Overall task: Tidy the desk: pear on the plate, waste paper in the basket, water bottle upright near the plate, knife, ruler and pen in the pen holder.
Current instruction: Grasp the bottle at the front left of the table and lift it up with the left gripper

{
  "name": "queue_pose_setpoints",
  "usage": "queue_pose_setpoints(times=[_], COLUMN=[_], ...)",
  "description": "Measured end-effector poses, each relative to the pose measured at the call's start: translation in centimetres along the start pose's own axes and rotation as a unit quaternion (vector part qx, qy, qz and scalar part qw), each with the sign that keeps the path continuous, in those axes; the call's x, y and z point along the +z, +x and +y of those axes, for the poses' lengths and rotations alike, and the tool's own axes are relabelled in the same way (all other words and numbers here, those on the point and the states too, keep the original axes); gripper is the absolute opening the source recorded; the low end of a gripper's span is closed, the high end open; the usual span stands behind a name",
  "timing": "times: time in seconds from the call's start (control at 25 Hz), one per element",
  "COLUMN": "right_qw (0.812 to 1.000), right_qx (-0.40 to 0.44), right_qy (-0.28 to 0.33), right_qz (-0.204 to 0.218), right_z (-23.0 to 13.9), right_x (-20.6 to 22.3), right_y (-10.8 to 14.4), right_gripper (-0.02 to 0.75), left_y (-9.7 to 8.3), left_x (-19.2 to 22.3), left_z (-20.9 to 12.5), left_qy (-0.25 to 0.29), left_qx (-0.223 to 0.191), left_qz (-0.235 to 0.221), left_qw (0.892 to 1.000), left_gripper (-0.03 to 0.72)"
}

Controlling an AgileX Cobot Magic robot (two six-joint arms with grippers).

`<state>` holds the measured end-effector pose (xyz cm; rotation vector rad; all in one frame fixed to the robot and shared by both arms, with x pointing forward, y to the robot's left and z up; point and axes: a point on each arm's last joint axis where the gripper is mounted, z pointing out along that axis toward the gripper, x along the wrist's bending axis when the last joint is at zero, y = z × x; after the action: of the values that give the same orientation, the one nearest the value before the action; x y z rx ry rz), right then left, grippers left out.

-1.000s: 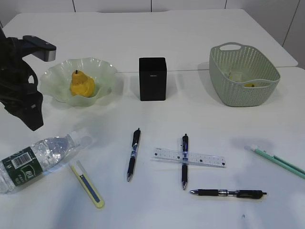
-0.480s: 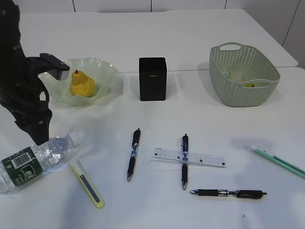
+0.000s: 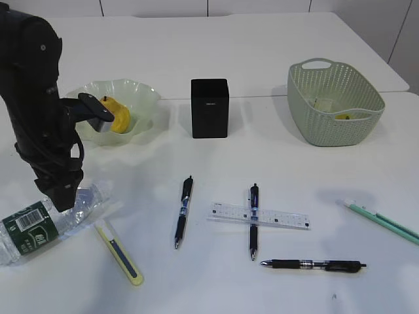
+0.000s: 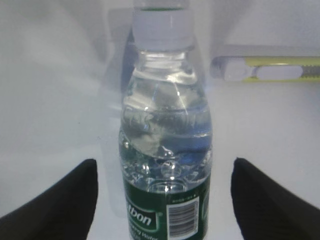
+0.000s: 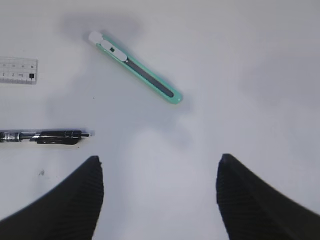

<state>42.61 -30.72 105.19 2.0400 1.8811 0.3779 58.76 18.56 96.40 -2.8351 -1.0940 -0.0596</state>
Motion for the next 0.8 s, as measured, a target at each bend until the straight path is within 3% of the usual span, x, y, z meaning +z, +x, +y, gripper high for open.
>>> queue_pose_setpoints(times=[0.8], right_qw=[1.0], right_qx=[0.001], right_qy=[0.0], right_qz=[0.001], right_z=[0.0], right_x=[0.0], right_y=[0.0], right_gripper=[0.552], left_y=[0.3], left_x=[3.2], left_z=[1.4], left_qy=[-0.001], left_qx=[0.005], left_qz=[0.0], left_qw=[1.0], left_gripper=[0.588])
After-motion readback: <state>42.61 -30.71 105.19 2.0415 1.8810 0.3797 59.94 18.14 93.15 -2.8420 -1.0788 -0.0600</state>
